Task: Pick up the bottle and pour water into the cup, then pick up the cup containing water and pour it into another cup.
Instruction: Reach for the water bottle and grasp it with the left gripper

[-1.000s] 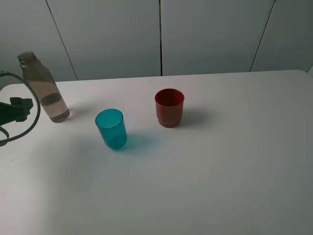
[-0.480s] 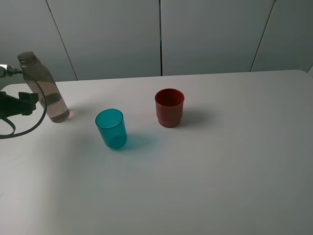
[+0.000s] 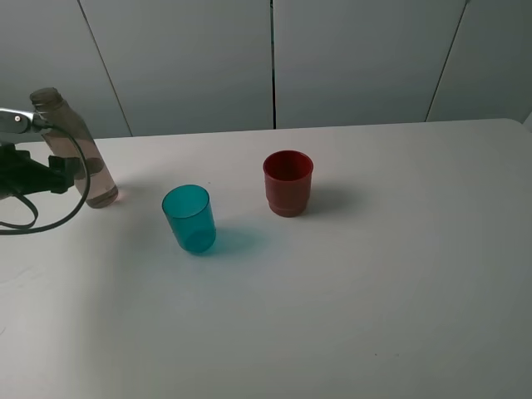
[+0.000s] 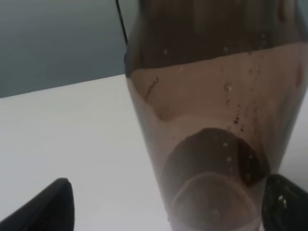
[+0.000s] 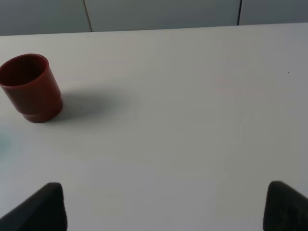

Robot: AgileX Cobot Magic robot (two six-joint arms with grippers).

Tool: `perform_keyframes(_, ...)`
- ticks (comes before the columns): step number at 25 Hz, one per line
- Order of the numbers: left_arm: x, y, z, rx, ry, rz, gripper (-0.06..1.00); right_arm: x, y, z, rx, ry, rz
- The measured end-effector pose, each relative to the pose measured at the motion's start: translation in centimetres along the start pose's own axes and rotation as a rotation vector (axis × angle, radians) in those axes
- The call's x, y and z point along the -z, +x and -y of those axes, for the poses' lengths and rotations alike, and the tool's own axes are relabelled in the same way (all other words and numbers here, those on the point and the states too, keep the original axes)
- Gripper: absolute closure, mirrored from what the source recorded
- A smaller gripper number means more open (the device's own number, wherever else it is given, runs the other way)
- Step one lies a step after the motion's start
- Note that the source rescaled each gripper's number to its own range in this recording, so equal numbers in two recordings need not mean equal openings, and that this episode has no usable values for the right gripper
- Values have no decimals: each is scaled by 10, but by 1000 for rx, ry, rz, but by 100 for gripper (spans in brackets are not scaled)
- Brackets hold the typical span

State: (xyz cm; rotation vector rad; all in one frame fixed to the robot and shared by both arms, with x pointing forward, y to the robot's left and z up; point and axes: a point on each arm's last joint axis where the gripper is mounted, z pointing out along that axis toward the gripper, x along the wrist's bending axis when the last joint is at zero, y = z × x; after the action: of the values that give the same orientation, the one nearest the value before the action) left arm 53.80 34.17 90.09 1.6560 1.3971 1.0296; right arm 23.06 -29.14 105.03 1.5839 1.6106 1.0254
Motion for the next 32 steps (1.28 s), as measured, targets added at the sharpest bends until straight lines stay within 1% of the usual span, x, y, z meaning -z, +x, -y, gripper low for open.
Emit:
perform_keyframes(4, -8, -1, 0, -19, -1, 21, -6, 0, 0, 0, 0, 0, 0)
perform_keyframes(11, -16, -2, 1, -25, -6, 32, -6, 0, 0, 0, 0, 0, 0)
perform_keyframes(23, -27, -2, -14, -67, -55, 54, -6, 0, 0, 0, 0, 0, 0)
perform_keyframes(32, -44, -10, -6, -78, -31, 86, -6, 0, 0, 0, 0, 0, 0)
